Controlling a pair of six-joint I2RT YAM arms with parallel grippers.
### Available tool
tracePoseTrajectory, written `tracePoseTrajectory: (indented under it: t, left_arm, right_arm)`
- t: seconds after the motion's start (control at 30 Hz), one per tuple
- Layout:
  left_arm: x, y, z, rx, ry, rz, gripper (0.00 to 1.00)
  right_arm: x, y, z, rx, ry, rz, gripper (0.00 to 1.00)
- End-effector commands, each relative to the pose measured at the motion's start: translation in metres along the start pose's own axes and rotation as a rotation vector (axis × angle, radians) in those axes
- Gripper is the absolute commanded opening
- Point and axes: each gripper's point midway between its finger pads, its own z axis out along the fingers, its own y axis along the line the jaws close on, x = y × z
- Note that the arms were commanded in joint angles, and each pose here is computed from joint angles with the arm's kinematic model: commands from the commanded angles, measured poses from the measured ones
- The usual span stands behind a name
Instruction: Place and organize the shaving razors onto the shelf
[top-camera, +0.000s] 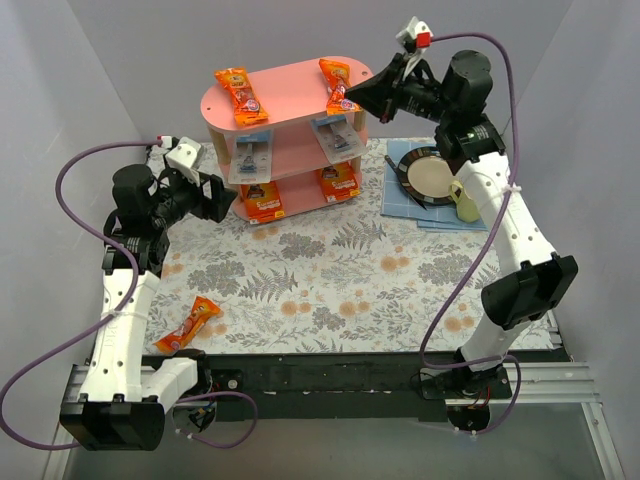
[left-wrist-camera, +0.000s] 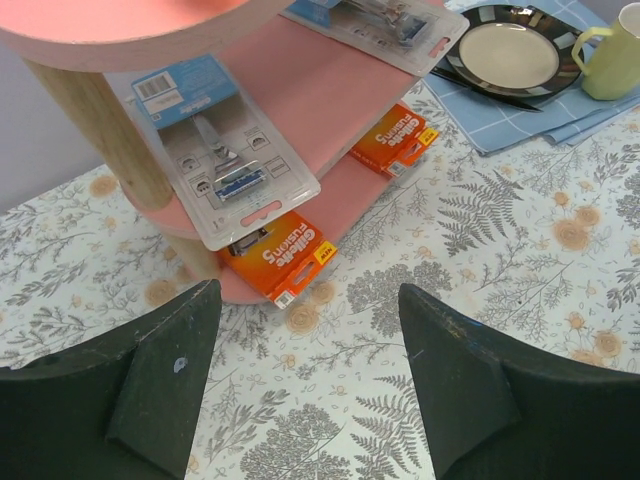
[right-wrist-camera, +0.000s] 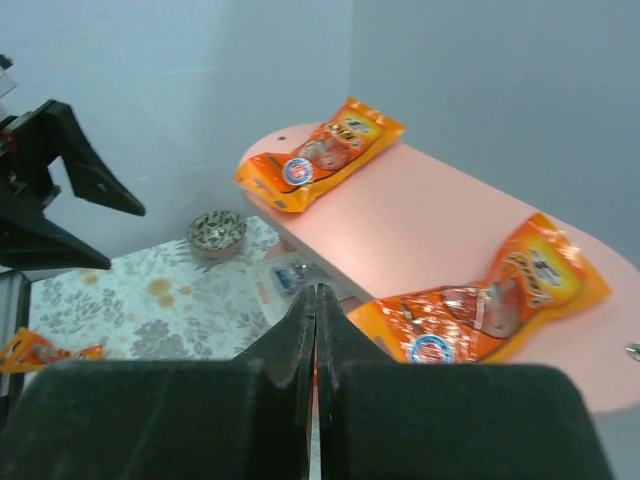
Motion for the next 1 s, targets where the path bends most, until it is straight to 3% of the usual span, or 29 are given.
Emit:
tracePoseTrajectory:
  t: [0.0, 0.13, 0.33, 0.73, 0.97]
  left_arm:
    - [-0.01, -0.005, -0.003, 0.024, -0.042, -0.004, 0.7]
    - [-0.009, -0.007, -0.005, 0.026, -0.053, -0.006, 0.7]
    - [-0.005, -0.008, -0.009, 0.009, -0.055, -0.004, 0.71]
    - [0.005, -0.007, -0.016, -0.02, -0.025, 0.009, 0.71]
    - [0.005, -0.005, -0.019, -0.031, -0.017, 0.022, 0.71]
  right_arm:
    - [0.027, 0.026, 0.012, -0.032, 0.072, 0.033, 0.01]
    - [0.052, 0.04, 0.019, -0.042, 0.14, 0.077, 0.01]
    - [0.074, 0.018, 0.022, 0.011, 0.211, 0.086, 0.01]
    - [0.066, -0.06, 0.026, 0.12, 0.202, 0.015, 0.01]
    - [0.071, -0.06, 0.029, 0.089, 0.197, 0.044, 0.01]
